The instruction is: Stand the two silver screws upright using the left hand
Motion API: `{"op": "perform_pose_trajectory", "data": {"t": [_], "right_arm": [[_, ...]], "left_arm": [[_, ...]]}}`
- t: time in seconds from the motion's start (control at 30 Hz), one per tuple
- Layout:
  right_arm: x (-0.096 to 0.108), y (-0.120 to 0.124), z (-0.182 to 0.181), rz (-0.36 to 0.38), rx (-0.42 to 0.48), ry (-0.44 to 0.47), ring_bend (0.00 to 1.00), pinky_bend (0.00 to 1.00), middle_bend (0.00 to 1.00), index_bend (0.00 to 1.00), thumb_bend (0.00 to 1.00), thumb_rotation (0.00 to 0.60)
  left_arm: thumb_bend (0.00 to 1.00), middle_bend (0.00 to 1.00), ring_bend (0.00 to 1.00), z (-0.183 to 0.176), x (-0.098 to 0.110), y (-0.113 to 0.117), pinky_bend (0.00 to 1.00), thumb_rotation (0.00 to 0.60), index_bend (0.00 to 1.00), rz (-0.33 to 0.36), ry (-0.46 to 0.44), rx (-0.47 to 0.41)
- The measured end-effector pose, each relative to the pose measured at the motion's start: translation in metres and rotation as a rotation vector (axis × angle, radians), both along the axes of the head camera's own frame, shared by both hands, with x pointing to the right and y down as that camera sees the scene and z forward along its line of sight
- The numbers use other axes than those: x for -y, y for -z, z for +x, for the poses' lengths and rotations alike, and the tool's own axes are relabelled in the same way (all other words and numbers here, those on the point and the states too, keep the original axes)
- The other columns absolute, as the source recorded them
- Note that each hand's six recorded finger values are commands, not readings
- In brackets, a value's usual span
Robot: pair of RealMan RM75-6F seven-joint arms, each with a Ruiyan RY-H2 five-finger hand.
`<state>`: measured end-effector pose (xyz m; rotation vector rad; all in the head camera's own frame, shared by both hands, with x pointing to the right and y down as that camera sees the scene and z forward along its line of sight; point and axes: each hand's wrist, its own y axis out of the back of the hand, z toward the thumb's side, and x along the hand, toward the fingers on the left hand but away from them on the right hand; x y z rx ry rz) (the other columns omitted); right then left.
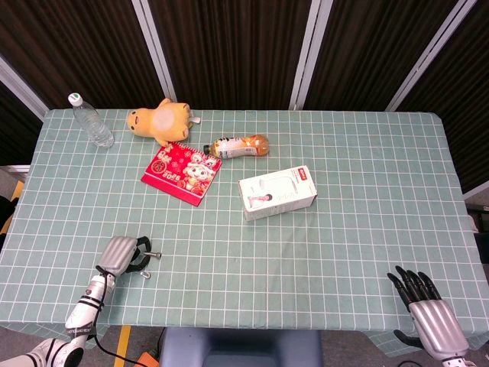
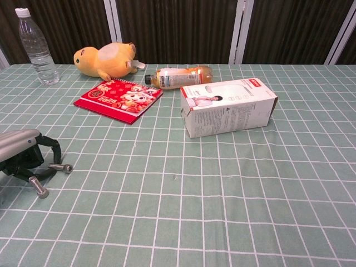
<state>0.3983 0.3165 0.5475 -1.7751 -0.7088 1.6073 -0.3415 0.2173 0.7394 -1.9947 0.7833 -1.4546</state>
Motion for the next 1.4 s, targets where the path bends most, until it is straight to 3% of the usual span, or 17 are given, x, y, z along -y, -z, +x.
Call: {"op": "perform_pose_trajectory", "data": {"t": [0.77, 1.4], "right_arm": [[0.0, 0.001, -0.001, -0.001, 0.005, 0.004, 0.0, 0.0, 0.0, 0.0, 0.16, 0.6], [-0.002, 0.005, -0.002, 0.003, 0.014, 0.008, 0.0, 0.0, 0.0, 0.0, 0.16, 0.6]], "left_arm": [[0.45, 1.0, 1.0, 0.007, 0.004, 0.021, 1.0, 0.6, 0.57, 0.034, -0.005, -0.035], [0.44, 1.0, 1.0, 0.015, 0.0, 0.03, 1.0, 0.6, 0.55, 0.043, -0.099, 0.032]]}}
